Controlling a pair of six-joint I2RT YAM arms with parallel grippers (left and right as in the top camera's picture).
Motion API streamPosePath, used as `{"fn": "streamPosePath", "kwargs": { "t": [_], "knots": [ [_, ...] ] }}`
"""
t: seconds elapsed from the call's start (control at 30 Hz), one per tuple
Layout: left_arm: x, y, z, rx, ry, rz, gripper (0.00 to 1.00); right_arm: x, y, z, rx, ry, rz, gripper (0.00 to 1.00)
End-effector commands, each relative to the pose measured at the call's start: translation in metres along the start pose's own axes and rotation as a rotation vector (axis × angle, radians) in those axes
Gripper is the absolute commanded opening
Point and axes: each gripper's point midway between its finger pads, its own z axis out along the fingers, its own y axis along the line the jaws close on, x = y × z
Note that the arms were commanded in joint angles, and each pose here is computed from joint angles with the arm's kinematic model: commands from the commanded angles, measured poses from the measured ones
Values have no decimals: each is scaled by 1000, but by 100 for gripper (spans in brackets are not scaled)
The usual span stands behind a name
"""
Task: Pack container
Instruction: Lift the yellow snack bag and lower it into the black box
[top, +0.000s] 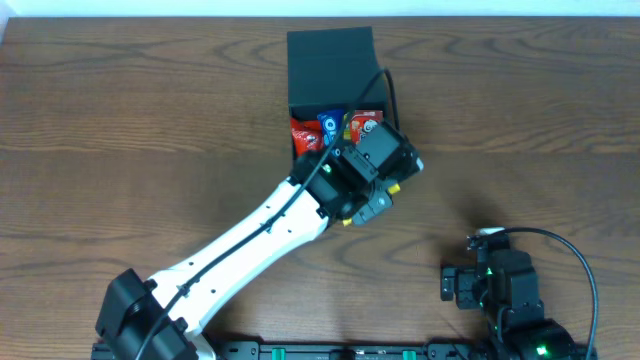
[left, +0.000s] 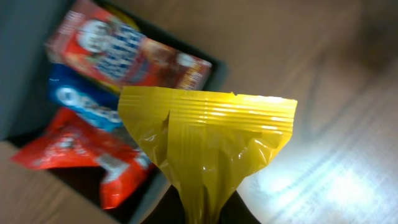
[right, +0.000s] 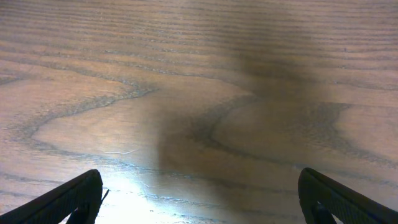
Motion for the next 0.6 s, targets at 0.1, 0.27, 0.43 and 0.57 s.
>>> {"fn": "streamPosePath", "kwargs": {
  "t": [0.1,0.27,0.43,0.57],
  "knots": [
    [-3,58,-17,-178,-35,-145,9,0,-1,0,3,-3,19,99],
    [-1,97,-15,-232,-80,-403,13,0,-1,0,2,-3,19,99],
    [2,115,8,-224,-97,-727,10,0,-1,0,2,-3,19,99],
    [6,107,30,-166,-60,-847,14,0,-1,0,2,-3,19,99]
  ]
}}
